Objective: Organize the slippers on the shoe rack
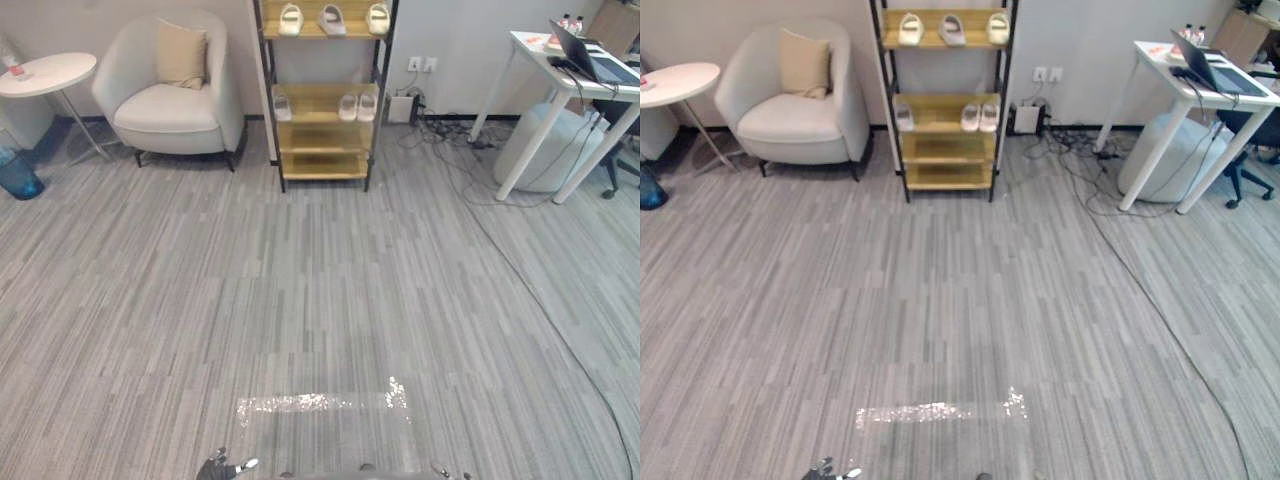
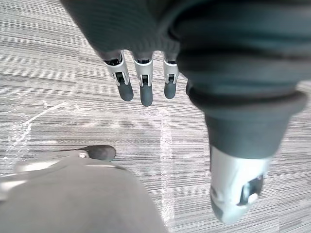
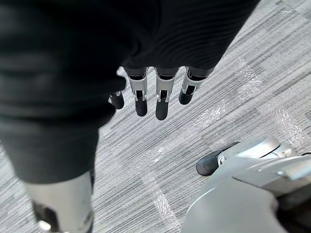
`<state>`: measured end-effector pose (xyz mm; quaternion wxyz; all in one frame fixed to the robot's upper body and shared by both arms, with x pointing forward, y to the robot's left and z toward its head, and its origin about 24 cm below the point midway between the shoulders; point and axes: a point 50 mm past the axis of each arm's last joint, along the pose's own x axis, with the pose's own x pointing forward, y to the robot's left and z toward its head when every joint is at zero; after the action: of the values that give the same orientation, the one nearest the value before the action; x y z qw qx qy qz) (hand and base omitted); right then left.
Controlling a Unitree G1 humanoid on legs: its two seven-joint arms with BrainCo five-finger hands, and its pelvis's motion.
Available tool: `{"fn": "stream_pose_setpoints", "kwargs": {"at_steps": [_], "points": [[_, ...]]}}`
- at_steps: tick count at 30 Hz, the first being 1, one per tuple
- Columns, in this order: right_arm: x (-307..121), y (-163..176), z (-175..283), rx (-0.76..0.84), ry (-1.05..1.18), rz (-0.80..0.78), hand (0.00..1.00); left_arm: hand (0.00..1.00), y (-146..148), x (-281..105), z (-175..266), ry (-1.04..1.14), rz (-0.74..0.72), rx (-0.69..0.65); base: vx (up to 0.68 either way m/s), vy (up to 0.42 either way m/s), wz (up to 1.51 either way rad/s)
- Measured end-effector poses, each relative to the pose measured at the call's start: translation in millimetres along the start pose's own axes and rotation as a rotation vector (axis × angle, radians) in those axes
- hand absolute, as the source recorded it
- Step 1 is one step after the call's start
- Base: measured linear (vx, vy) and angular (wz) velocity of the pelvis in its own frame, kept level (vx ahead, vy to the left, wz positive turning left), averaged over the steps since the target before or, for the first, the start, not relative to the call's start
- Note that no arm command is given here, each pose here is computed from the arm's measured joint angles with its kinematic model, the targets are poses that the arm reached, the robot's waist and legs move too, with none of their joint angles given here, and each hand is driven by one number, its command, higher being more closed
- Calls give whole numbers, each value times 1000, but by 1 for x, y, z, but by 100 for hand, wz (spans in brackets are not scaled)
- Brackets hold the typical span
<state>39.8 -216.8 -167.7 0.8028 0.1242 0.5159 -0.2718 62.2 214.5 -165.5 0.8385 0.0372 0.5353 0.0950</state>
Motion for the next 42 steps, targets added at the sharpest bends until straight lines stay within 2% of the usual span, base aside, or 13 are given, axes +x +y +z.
{"fn": "stream_pose_setpoints", "kwargs": {"at_steps": [13,42], "points": [[0,-3,0,36,-1,-17,0,0,-1,2,5,-14,-17,58,-42,-21,3],[2,9,5,39,-16,10,0,0,5,4,9,-15,11,74,-22,-15,2]]}}
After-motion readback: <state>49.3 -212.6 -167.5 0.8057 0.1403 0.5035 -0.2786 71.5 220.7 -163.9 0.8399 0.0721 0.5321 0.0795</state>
